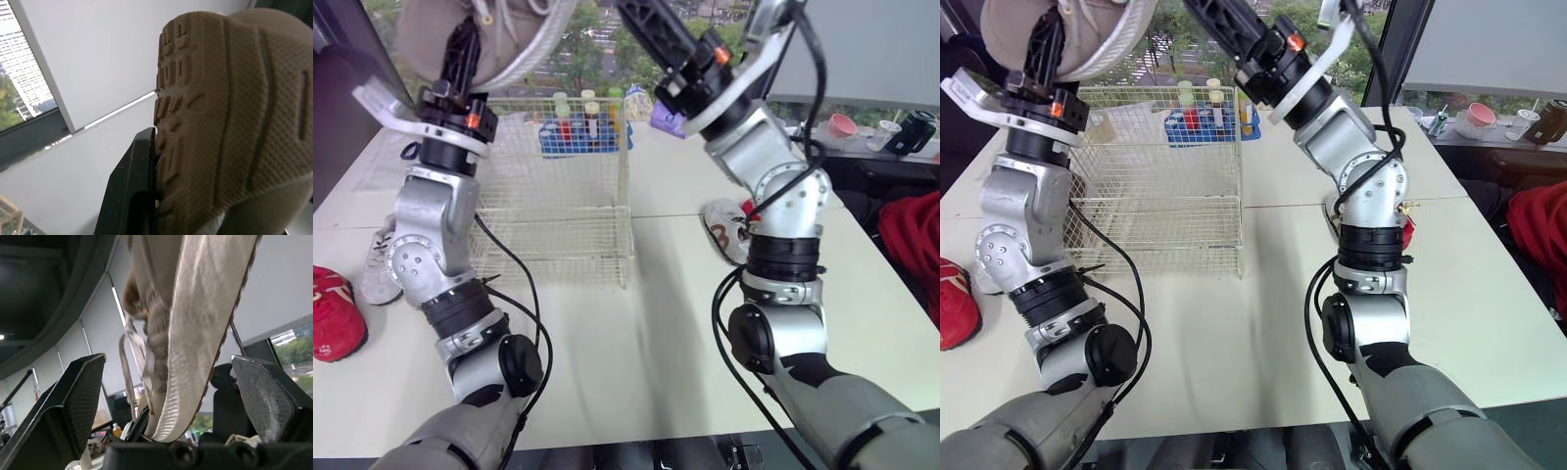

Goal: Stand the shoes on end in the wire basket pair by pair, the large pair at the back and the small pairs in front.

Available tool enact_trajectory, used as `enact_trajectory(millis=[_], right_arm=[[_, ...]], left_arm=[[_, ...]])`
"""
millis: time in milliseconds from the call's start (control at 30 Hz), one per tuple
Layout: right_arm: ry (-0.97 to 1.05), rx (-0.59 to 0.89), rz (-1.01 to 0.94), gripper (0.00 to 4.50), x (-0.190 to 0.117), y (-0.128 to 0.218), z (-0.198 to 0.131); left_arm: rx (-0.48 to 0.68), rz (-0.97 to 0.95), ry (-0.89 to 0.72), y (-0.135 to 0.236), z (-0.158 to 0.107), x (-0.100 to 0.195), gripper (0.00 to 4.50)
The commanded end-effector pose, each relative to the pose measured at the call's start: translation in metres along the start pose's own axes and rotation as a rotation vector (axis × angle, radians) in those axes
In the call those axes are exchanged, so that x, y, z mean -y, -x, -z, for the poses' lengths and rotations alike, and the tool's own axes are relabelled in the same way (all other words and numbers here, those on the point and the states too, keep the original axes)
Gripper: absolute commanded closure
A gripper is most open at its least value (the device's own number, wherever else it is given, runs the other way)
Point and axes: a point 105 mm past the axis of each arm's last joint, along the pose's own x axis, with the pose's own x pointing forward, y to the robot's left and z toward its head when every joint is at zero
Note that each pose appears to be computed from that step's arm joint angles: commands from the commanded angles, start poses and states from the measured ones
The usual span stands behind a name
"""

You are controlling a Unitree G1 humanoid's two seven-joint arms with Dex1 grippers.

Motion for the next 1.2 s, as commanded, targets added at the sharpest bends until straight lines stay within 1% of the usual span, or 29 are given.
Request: enact_trajectory(millis=[33, 167, 367, 467, 500, 600, 633, 667, 767, 800, 833, 867, 967, 1033, 1067, 1133, 1200], right_arm=[[0.029, 0.050, -0.048, 0.07, -0.012, -0.011, -0.012], [0.021, 0.068, -0.040, 0.07, -0.010, -0.016, -0.012], [0.016, 0.085, -0.054, 0.07, -0.015, -0.019, -0.013], [0.018, 0.077, -0.057, 0.77, -0.017, -0.019, -0.010], [0.018, 0.070, -0.059, 1.39, -0.017, -0.019, -0.008], [0.018, 0.054, -0.062, 2.67, -0.018, -0.017, -0.003], [0.017, 0.051, -0.062, 2.89, -0.018, -0.017, -0.003], [0.016, 0.048, -0.062, 3.02, -0.019, -0.016, -0.002], [0.016, 0.038, -0.075, 3.04, -0.021, -0.015, -0.002], [0.027, 0.033, -0.077, 3.04, -0.022, -0.015, -0.003], [0.035, 0.033, -0.079, 3.04, -0.023, -0.015, -0.005], [0.045, 0.035, -0.080, 3.04, -0.024, -0.015, -0.009], [0.084, 0.049, -0.069, 3.04, -0.023, -0.015, -0.021], [0.145, 0.083, -0.063, 3.04, -0.021, -0.016, -0.041], [0.190, 0.112, -0.056, 3.04, -0.019, -0.017, -0.054], [0.306, 0.140, -0.064, 3.04, -0.016, -0.020, -0.077], [0.429, 0.086, -0.106, 3.04, -0.013, -0.024, -0.084]], left_arm=[[-0.040, 0.081, 0.009, -0.002, 0.015, 0.017, 3.86], [-0.066, 0.051, 0.024, 0.005, 0.025, 0.007, 3.86], [-0.074, 0.003, 0.021, 0.012, 0.030, -0.008, 3.86], [-0.088, -0.009, 0.007, 0.015, 0.031, -0.011, 3.86], [-0.092, -0.014, 0.000, 0.016, 0.031, -0.012, 3.86], [-0.116, -0.019, -0.030, 0.019, 0.031, -0.013, 3.86], [-0.126, -0.022, -0.044, 0.020, 0.032, -0.013, 3.86], [-0.138, -0.027, -0.062, 0.021, 0.033, -0.013, 3.86], [-0.157, -0.044, -0.114, 0.024, 0.032, -0.013, 3.86], [-0.184, -0.033, -0.137, 0.027, 0.033, -0.008, 3.86], [-0.212, -0.028, -0.160, 0.029, 0.035, -0.004, 2.83], [-0.244, -0.027, -0.195, 0.032, 0.036, 0.000, 2.52], [-0.342, -0.035, -0.300, 0.041, 0.042, 0.008, 0.92], [-0.458, -0.065, -0.440, 0.051, 0.047, 0.011, 0.01], [-0.510, -0.083, -0.515, 0.057, 0.048, 0.013, 0.01], [-0.578, -0.116, -0.651, 0.067, 0.044, 0.018, 0.01], [-0.649, -0.144, -0.775, 0.078, 0.040, 0.024, 0.01]])
